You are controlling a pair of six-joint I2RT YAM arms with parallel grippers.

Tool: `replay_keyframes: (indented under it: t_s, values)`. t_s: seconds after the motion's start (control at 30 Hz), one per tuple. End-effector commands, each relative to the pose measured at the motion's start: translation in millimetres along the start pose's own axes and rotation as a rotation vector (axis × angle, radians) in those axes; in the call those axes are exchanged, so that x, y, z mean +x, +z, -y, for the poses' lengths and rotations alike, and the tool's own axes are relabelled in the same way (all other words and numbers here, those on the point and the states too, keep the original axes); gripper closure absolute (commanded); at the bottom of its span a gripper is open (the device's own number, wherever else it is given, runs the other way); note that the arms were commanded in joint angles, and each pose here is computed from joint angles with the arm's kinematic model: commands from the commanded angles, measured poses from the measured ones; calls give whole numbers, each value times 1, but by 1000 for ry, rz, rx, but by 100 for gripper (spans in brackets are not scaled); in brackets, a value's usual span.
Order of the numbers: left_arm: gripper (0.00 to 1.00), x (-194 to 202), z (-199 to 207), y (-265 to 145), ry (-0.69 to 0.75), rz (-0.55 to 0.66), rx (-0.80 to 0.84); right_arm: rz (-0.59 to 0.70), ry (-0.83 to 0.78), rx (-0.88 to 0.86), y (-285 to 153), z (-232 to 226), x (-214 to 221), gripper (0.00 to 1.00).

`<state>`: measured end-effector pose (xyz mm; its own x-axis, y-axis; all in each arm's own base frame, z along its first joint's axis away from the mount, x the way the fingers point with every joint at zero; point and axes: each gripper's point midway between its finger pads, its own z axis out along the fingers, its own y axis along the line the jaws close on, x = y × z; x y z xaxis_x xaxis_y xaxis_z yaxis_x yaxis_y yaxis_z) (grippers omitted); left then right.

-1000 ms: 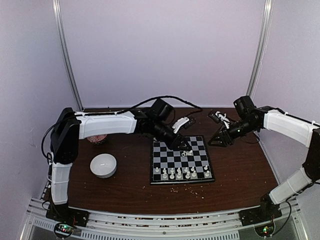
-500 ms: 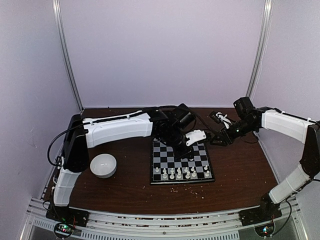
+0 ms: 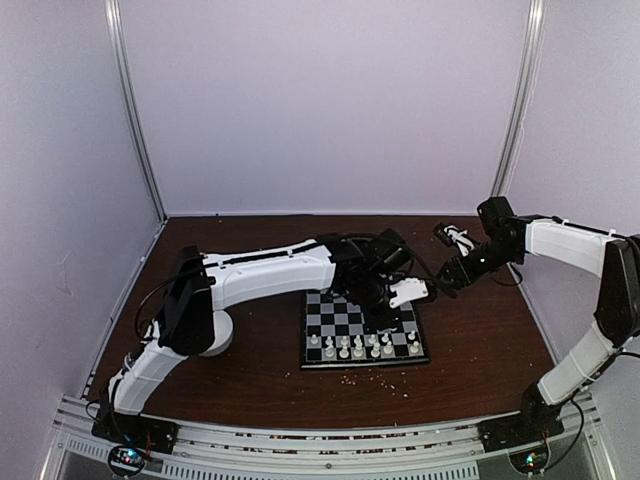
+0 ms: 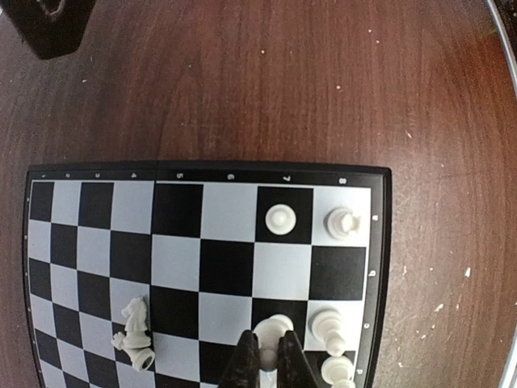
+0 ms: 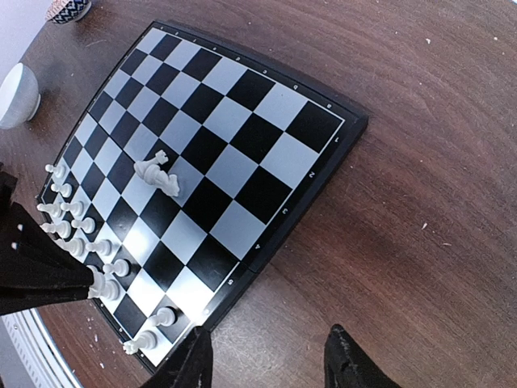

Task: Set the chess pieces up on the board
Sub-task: Place the pawn at g2.

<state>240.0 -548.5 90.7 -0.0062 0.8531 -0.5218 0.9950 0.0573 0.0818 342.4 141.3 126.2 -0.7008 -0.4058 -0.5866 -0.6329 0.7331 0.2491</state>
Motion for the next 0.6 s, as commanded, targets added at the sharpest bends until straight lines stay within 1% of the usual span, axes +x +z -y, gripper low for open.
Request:
replay_keyframes:
  t_s: [0.0, 0.17, 0.57]
  values:
    - [100, -6, 9, 14, 51, -2, -3, 11, 13, 17, -5, 6, -6, 52]
    - [100, -6, 12, 25, 52, -10, 0, 9, 14, 8, -6, 5, -5, 52]
    - [100, -4, 9, 32, 39, -17, -12, -5, 18, -16, -2, 3, -2, 52]
